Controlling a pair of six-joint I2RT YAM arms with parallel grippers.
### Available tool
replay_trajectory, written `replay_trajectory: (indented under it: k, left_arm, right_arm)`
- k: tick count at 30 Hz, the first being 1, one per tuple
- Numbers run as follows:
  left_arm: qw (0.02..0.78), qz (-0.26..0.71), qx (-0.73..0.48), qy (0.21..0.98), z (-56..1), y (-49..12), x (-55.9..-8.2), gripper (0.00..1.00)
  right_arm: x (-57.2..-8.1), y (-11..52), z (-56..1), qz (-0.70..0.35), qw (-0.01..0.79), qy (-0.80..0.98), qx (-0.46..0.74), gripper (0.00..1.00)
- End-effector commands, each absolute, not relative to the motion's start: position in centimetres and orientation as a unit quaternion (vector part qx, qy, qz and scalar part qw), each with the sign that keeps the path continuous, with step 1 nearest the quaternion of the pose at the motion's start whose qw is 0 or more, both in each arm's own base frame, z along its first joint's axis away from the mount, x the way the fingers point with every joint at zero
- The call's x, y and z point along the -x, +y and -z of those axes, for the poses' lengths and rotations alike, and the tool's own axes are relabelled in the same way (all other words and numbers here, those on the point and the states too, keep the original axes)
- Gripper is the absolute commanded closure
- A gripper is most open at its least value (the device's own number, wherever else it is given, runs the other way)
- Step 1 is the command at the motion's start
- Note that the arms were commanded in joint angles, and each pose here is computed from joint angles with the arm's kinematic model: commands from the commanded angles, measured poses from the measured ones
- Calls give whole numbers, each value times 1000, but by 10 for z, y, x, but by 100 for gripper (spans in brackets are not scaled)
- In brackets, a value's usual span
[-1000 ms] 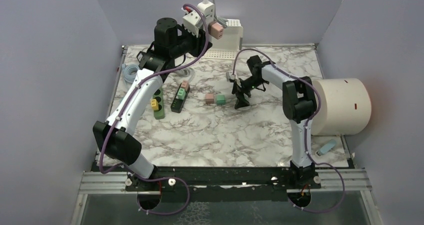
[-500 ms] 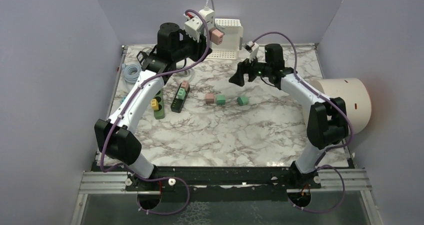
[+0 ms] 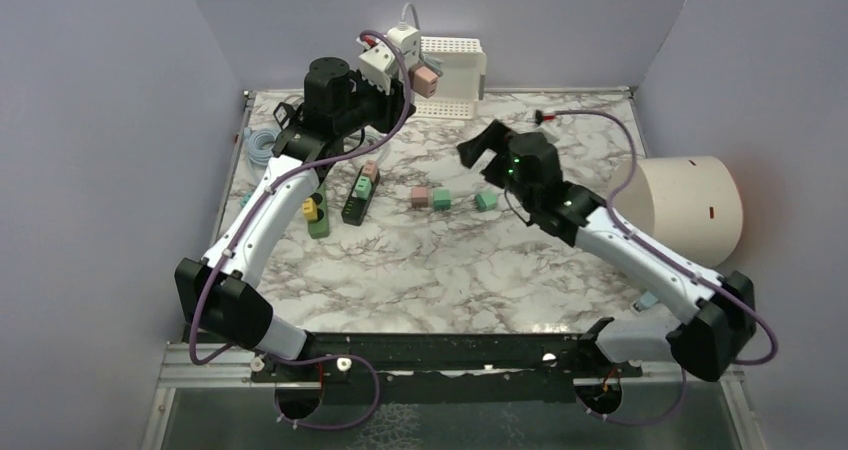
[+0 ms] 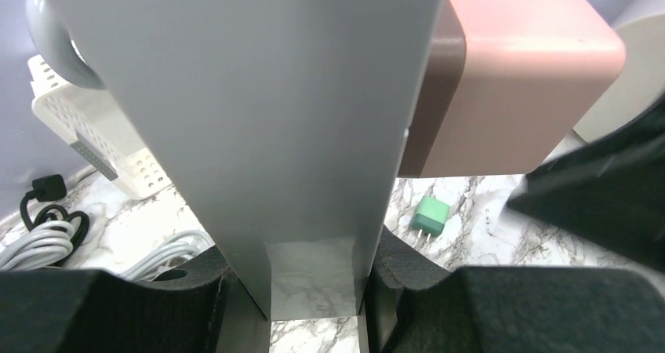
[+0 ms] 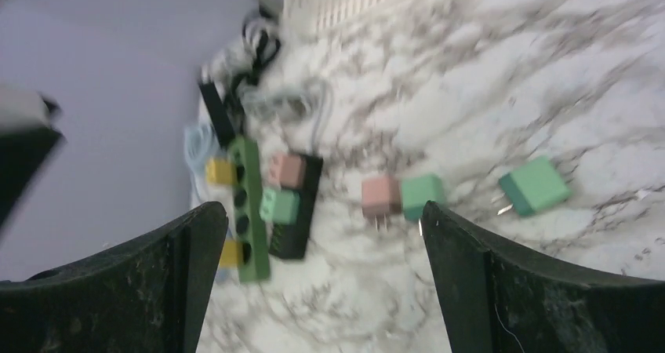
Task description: Pull the plug off the socket
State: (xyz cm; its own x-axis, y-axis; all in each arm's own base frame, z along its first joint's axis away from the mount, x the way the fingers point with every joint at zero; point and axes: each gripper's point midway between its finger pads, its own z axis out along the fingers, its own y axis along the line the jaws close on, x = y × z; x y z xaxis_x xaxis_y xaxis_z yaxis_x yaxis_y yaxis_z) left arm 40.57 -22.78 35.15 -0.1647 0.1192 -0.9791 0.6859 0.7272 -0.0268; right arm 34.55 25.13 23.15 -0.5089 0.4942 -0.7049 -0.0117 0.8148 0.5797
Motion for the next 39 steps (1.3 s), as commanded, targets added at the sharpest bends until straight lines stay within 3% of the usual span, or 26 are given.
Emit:
replay_trajectory:
  k: [1, 3, 6, 10, 16, 22, 25, 34, 39]
  left_arm:
    - [658, 226, -271, 665, -408, -218, -405, 100]
    - [659, 228, -268, 664, -408, -218, -404, 100]
    - [657, 237, -265, 665, -408, -220, -403, 100]
    - [654, 241, -263, 667, -404, -220, -401, 100]
    - [651, 233, -258, 675, -396, -217, -401, 100]
    - [644, 228, -262, 681, -388, -217, -403, 100]
    - [644, 219, -266, 684, -387, -219, -403, 100]
    - [642, 218, -273, 683, -386, -223, -403, 100]
    - [643, 214, -273, 682, -387, -221, -402, 100]
  right_arm:
    - [-370, 166, -223, -182, 523, 768, -322, 1]
    - [-365, 167, -190, -186, 418, 793, -403, 1]
    - [-359, 170, -142, -110, 276, 820, -488, 1]
    - [-375, 185, -123, -64, 179, 842, -506, 1]
    - [-390, 199, -108, -53, 121, 837, -531, 0]
    - [-383, 205, -70, -36, 64, 838, -542, 12]
    - [-379, 206, -53, -29, 49, 838, -543, 14]
    - [-392, 198, -31, -20, 64, 832, -551, 17]
    - [-393, 195, -16, -5, 55, 837, -545, 28]
